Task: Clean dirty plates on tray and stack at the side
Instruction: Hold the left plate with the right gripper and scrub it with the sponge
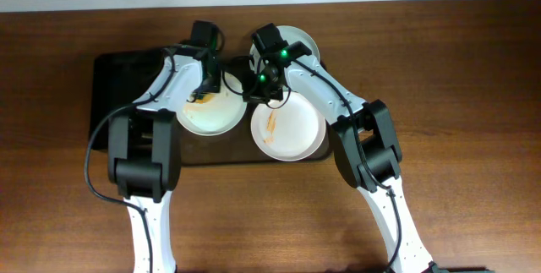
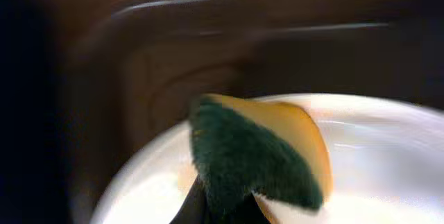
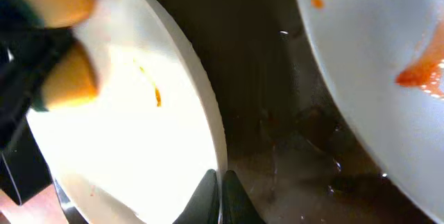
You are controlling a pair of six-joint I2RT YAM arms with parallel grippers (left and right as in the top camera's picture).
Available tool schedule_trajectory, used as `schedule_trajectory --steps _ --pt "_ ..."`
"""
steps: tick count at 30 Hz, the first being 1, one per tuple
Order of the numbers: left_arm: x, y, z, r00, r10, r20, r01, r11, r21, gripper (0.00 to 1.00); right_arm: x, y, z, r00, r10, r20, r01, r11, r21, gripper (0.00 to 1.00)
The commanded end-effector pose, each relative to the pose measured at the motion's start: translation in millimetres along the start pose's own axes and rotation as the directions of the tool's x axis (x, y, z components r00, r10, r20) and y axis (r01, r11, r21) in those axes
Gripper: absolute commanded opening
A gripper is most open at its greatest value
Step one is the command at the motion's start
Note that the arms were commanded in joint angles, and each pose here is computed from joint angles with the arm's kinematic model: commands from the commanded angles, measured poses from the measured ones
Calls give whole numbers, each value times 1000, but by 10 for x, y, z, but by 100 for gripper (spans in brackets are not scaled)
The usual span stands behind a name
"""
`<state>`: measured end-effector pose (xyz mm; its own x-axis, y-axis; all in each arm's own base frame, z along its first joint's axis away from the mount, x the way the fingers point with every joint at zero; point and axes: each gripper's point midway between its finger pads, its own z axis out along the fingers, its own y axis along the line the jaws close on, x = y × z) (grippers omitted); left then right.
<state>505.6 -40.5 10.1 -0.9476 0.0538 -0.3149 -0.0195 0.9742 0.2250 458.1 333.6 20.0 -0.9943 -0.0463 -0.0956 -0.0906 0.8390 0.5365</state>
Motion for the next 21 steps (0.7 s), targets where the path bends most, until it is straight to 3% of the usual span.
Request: schedule_trajectory --steps 1,3,6,8,11,15,18,20,21 --pt "576 476 303 978 -85 -193 44 977 -209 1 33 87 2 1000 -3 -17 2 999 -34 4" --pt "968 370 186 931 -25 -364 -30 989 -146 1 33 87 2 1000 -3 -17 2 999 -34 4" --pt "1314 -134 11 849 208 -486 -100 966 240 1 32 87 2 1000 -3 -16 2 999 -34 4" --pt "1316 -535 -127 842 378 -386 -138 841 524 1 24 88 0 1000 -3 -14 3 999 -36 4" --pt "1288 -722 -219 823 520 -228 -253 696 672 0 16 93 0 1000 -5 -11 5 999 -38 4" --pt "1011 -795 -98 852 517 -88 -342 674 655 0 15 94 0 1000 -5 -10 5 999 -38 4" --pt "601 -844 34 925 379 -12 -299 748 593 1 13 92 -1 1000 -5 -10 5 999 -38 4" --pt "408 -359 298 986 101 -130 -62 961 271 1 14 91 -1 1000 -5 -10 4 999 -38 4" --pt "451 -76 343 986 -9 -167 24 995 93 1 14 91 -1 1000 -5 -10 4 999 -38 4"
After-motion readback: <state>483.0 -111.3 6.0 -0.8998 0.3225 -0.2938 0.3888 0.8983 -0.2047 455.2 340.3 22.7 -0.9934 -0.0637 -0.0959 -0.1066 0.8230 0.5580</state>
